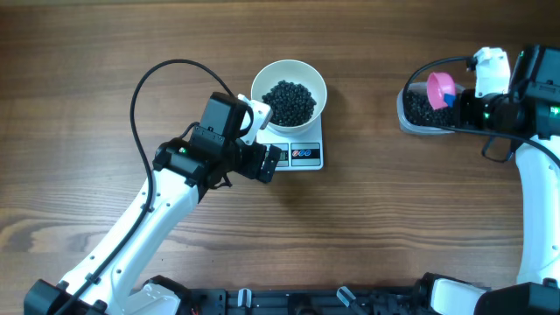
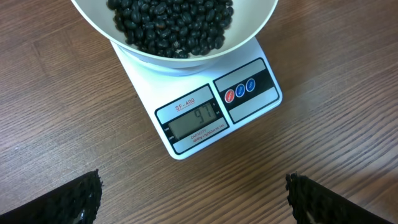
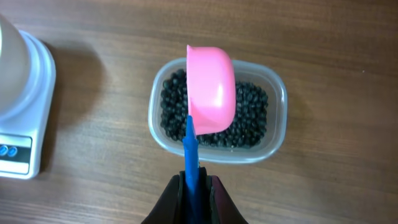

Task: Scoop item into bowl and weigh 150g on scale
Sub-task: 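Push the pink scoop into the black beans with the right gripper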

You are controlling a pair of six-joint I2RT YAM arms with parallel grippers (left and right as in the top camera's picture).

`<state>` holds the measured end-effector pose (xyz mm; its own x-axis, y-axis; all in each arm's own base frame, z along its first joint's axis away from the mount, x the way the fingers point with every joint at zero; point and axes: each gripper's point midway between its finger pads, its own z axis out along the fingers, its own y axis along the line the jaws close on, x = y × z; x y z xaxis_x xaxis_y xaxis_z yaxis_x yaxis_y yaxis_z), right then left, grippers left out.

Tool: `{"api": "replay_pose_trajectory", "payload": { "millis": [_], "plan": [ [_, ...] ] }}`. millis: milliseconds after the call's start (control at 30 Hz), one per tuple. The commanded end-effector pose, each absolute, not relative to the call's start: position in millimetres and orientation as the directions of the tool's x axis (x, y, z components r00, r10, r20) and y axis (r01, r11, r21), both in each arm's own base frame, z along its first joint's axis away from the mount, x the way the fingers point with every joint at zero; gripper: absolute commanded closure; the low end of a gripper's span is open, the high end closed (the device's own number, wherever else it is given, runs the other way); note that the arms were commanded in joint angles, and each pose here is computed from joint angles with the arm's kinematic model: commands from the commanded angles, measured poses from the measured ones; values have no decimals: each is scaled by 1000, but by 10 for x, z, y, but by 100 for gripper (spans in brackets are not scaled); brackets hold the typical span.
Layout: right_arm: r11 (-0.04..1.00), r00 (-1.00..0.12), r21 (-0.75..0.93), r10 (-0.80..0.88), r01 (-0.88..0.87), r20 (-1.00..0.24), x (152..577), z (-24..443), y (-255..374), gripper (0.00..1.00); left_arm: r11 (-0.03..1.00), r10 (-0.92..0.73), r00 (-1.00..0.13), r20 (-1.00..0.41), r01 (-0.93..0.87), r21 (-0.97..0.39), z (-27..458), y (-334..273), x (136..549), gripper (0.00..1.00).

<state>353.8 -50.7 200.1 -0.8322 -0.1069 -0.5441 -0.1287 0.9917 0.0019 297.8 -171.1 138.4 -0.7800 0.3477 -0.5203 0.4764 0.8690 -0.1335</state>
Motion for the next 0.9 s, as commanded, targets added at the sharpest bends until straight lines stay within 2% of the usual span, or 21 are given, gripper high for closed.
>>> {"api": "replay_pose_trajectory", "payload": {
  "millis": [0,133,367,567,667,867],
  "plan": [
    [990,-850,-14,-129,-141,-511,3500,1930,-536,96,863,345,-765,-544,487,-138,1478,-1731,3010,0],
    [992,-874,-32,-124,-123,-470,3506,1803,-606,96,863,345,-765,-544,487,-138,1478,-1731,3010,0],
    [985,-924,-160,-115,-59,-364,3559,1495,-926,96,863,345,-765,-544,487,-138,1478,-1731,3010,0],
    [985,-918,-163,-109,-49,-380,3669,1441,-954,96,863,345,-765,-544,487,-138,1478,-1731,3010,0],
    [988,-918,-154,-87,-29,-386,3699,1418,-959,96,863,345,-765,-544,487,-138,1478,-1731,3010,0],
    [998,-933,-25,-59,-54,-355,3694,1232,-750,96,863,345,-765,-544,487,-138,1478,-1731,3010,0]
  ]
}}
